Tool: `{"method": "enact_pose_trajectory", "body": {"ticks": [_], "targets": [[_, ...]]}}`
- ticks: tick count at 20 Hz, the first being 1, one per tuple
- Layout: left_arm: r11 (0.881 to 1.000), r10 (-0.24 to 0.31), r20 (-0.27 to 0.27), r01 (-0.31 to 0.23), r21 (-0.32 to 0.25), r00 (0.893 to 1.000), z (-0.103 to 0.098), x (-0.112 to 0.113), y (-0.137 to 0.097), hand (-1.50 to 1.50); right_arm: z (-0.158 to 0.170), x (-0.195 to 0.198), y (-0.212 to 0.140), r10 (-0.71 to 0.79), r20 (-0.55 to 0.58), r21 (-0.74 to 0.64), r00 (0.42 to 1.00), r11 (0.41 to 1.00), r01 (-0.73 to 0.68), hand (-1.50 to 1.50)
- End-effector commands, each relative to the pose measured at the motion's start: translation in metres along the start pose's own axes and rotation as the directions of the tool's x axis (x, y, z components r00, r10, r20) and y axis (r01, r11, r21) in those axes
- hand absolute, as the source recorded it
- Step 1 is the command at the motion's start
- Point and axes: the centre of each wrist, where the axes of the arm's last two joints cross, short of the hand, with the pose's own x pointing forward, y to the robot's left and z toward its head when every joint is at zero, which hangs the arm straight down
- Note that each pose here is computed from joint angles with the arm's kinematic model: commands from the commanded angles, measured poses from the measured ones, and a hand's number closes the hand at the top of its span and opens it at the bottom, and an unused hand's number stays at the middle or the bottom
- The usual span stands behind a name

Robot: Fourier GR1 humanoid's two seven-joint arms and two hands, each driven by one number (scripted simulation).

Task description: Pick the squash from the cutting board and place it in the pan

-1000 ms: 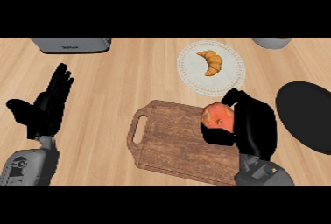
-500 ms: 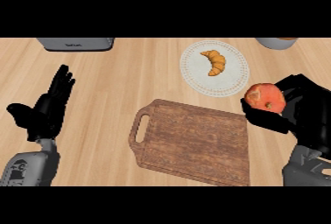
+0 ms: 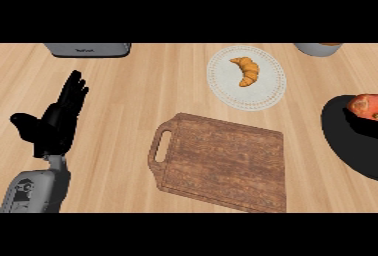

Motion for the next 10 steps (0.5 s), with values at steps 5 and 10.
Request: {"method": "enact_pose_trajectory", "body": {"ticks": [5, 10], "targets": [[1.000, 0.005, 0.004, -0.005, -0.020, 1.000, -0.007, 0.018, -0.022, 0.00, -0.064, -0.087, -0.009, 0.151, -0.073, -0.072, 0.986, 0.985, -0.156, 1.50], [1.000, -0.001, 0.008, 0.002, -0.015, 1.000, 0.001, -0.014, -0.010, 0.00, -0.080, -0.110, 0.012, 0.106, -0.090, -0.060, 0.990, 0.992, -0.112, 1.50]]}}
